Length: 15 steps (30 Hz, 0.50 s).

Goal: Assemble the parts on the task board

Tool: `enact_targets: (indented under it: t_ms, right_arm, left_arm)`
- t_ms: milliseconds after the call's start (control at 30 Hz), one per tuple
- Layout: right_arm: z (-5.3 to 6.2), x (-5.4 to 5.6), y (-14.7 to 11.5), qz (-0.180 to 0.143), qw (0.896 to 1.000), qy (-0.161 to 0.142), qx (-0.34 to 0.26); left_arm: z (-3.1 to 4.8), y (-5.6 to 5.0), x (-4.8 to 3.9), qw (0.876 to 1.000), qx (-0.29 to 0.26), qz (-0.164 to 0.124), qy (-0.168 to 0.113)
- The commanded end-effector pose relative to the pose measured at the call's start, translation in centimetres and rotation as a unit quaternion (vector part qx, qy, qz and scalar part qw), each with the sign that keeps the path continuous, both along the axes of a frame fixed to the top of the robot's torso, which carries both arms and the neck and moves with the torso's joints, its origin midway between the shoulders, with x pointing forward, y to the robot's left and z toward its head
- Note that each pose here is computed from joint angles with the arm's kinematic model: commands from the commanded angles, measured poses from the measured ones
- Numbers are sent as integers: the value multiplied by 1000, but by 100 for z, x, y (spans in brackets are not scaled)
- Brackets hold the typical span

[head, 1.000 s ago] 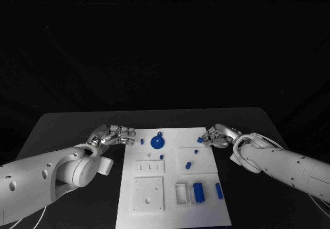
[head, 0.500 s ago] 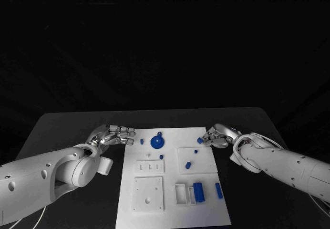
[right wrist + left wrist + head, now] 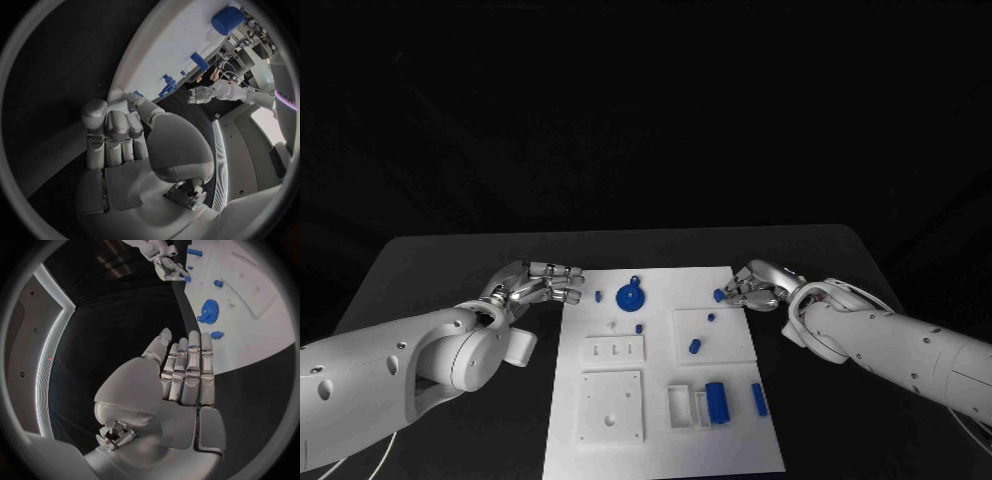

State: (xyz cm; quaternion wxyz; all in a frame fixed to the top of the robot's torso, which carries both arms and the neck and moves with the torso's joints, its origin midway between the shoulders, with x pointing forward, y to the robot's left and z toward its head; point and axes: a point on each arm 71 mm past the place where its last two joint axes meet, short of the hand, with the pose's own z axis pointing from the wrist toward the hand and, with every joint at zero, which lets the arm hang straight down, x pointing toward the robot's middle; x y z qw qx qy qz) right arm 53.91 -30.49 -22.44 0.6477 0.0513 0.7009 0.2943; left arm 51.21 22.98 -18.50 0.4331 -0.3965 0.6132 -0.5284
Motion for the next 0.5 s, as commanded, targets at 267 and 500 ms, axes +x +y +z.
enact_targets:
  t_ms: [267, 500]
  right_arm:
    - [-16, -10, -3, 6, 1000, 2, -7]
    - [-6, -6, -59, -6, 1000, -7, -8]
  left_arm:
    - [12, -17, -5, 1000, -2, -7, -3]
    - [11, -16, -4, 1000, -2, -7, -4]
